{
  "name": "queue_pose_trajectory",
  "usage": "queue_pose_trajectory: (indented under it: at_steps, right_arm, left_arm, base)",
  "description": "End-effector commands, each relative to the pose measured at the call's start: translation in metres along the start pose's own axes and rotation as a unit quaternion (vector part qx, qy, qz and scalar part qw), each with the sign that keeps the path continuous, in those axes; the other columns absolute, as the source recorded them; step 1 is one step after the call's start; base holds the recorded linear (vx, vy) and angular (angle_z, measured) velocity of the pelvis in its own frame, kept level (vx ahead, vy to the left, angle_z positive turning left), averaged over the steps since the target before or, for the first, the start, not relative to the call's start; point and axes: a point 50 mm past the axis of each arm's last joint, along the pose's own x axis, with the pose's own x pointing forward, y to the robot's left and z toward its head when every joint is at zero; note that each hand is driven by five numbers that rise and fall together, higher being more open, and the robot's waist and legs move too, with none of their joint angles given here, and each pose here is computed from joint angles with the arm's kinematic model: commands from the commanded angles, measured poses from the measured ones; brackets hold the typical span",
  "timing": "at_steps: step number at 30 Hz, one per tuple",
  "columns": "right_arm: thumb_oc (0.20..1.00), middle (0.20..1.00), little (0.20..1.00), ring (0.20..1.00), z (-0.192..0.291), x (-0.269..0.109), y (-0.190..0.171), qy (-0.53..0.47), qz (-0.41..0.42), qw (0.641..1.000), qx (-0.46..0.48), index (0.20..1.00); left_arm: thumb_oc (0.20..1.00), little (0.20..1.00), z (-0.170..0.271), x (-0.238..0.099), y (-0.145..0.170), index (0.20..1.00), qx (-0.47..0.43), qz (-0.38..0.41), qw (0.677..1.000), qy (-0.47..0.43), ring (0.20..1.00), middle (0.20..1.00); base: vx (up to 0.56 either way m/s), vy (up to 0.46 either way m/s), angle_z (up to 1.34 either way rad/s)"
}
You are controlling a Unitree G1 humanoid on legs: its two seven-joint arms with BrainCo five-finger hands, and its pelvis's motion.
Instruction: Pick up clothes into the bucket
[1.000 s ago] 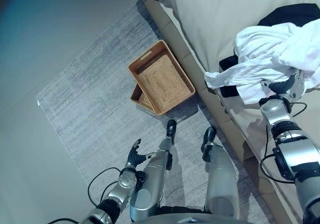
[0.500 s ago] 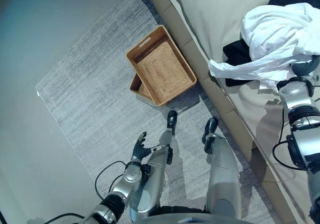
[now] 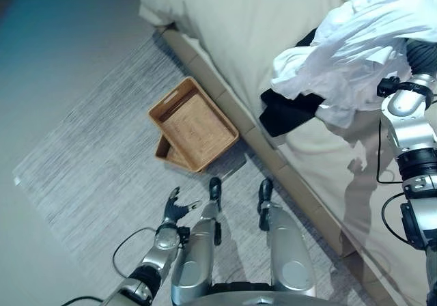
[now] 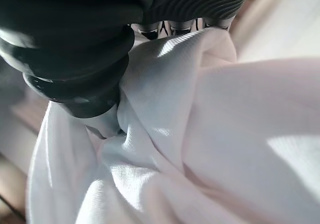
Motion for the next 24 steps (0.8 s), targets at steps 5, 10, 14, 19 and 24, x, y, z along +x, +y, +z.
queue_pose_trajectory:
  at_steps: [5, 10, 14, 19, 24]
  right_arm:
    - [0.2, 0.2, 0.2, 0.2, 0.057, 0.038, -0.043, -0.132, -0.055, 0.99, 0.008, 0.2]
    - [0.2, 0.2, 0.2, 0.2, 0.072, 0.054, -0.058, -0.154, -0.069, 0.985, -0.019, 0.2]
    - [0.2, 0.2, 0.2, 0.2, 0.08, 0.064, -0.069, -0.161, -0.069, 0.984, -0.043, 0.2]
    - [0.2, 0.2, 0.2, 0.2, 0.086, 0.067, -0.073, -0.172, -0.061, 0.982, -0.05, 0.2]
    - [0.2, 0.2, 0.2, 0.2, 0.076, 0.054, -0.056, -0.165, 0.015, 0.985, -0.047, 0.2]
  left_arm:
    - [1.0, 1.0, -0.052, -0.021, 0.022, 1.0, 0.058, 0.001, 0.995, 0.077, 1.0, 1.0]
    - [1.0, 1.0, -0.061, -0.027, 0.027, 1.0, 0.065, -0.004, 0.994, 0.09, 1.0, 1.0]
    - [1.0, 1.0, -0.062, -0.028, 0.028, 1.0, 0.055, -0.005, 0.994, 0.093, 1.0, 1.0]
    - [1.0, 1.0, -0.03, -0.02, 0.023, 1.0, 0.015, -0.019, 1.0, 0.02, 1.0, 1.0]
    - [1.0, 1.0, 0.042, -0.019, 0.023, 1.0, -0.033, -0.082, 0.987, -0.135, 1.0, 1.0]
  base:
    - [0.08, -0.007, -0.19]
    - [0.08, 0.003, -0.03]
    - [0.08, -0.005, -0.1]
    - [0.05, -0.005, -0.04]
    - [0.02, 0.003, -0.1]
